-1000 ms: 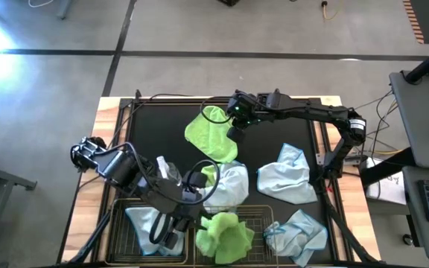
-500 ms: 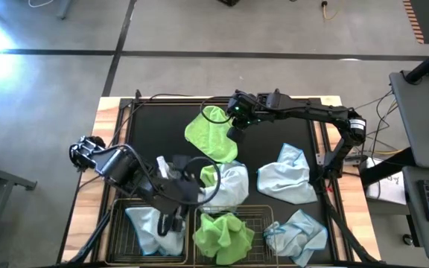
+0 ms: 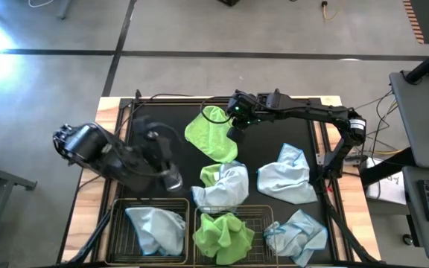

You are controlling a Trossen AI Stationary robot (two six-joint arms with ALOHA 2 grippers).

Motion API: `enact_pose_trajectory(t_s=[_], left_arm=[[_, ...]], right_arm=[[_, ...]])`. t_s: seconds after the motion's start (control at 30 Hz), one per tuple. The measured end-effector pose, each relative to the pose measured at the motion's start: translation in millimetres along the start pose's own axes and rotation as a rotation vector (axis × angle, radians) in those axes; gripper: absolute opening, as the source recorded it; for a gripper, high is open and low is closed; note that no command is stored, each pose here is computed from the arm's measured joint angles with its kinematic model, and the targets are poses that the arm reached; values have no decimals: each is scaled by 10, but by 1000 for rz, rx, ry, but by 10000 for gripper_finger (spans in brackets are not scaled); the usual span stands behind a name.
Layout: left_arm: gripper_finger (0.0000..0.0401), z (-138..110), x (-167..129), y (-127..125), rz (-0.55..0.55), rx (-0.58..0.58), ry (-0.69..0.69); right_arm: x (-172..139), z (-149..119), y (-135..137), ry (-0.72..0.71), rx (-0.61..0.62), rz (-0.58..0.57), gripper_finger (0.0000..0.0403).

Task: Sort microfiber towel by color & place in baskets
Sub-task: Put the green microfiber cloth into the right wire basket

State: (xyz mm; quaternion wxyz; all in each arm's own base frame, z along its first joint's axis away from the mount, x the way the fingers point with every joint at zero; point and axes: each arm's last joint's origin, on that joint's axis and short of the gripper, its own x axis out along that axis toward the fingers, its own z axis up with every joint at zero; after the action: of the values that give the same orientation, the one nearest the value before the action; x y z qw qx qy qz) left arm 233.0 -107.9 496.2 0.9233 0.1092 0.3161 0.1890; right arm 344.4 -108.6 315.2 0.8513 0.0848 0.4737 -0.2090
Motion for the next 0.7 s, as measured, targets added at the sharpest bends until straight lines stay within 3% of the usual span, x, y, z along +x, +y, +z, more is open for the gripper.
enact_pose_trajectory(t_s=[0.4,0.7], left_arm=[[113,-242,-469,729,267,-117,-167],[113,-733,-404,874,332,-123,-117]], right_arm=[[1,18,1,-19,-17,0,68],[-5,117,11,-121,-27,7,68]])
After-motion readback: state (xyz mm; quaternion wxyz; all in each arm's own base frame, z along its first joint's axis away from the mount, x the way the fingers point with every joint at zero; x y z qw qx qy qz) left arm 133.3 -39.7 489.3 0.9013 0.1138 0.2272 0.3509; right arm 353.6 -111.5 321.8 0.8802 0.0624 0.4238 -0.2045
